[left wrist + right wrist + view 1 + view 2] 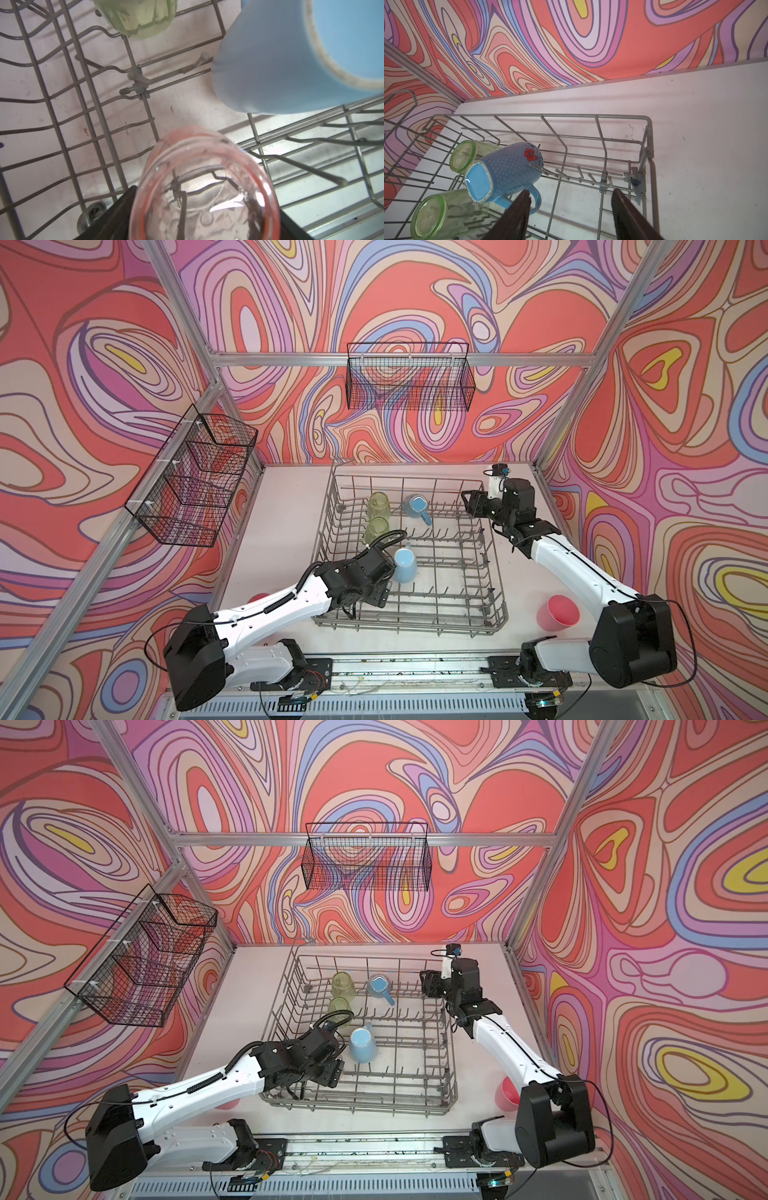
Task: Load the cups into the dish rack
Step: 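Move the left gripper to the opaque pink cup on the table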
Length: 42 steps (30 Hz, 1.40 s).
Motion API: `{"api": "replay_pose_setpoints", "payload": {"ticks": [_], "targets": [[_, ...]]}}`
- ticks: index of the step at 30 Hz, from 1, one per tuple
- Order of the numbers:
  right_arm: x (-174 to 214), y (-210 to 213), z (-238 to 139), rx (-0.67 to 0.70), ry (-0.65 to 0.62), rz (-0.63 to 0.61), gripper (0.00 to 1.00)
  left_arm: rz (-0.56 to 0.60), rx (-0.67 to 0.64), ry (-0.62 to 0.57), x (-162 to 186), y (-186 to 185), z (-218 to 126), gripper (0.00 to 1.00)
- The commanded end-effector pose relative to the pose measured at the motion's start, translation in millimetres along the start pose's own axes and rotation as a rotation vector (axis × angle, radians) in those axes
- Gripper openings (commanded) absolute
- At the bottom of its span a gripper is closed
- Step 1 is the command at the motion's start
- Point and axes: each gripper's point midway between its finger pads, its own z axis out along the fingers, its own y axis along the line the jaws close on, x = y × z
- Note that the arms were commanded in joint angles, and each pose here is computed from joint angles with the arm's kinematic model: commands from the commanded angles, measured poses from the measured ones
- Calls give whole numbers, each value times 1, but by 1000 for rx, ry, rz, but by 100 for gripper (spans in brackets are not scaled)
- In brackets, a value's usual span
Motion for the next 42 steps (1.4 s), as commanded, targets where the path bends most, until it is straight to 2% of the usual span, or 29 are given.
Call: {"api": "replay_pose_setpoints", "payload": {"ticks": [1,2,3,5,11,18,26,29,35,38,42], "targets": [[-5,2,-2,7,-14,-22,65,22,-90,9,1,15,-8,88],[-5,2,-2,6,-13,-22,65,22,-98,0,0,17,-10,90],[-5,2,-2,7,-15,-21,65,20,-102,-11,-2,18,-13,96],[-5,2,-2,7,-15,-23,65,23,-109,-27,-6,19,-17,98],[-5,3,-2,5,-14,-25,65,31,-109,-92,-20,19,-36,98],[-4,3,-1,7,-13,-25,65,108,-74,-168,-45,3,-66,97],[-5,2,-2,17,-23,-27,65,170,-32,-284,-91,-16,-110,96],[-5,2,-1,17,-24,-27,65,192,-52,-339,-116,-15,-142,96],[-4,1,2,20,-20,-25,65,102,-158,-362,-146,33,-187,93],[-3,0,2,23,-19,-26,65,35,-217,-341,-144,63,-195,90],[-3,2,4,16,-15,-25,65,-122,-284,-293,-124,106,-200,86]]}}
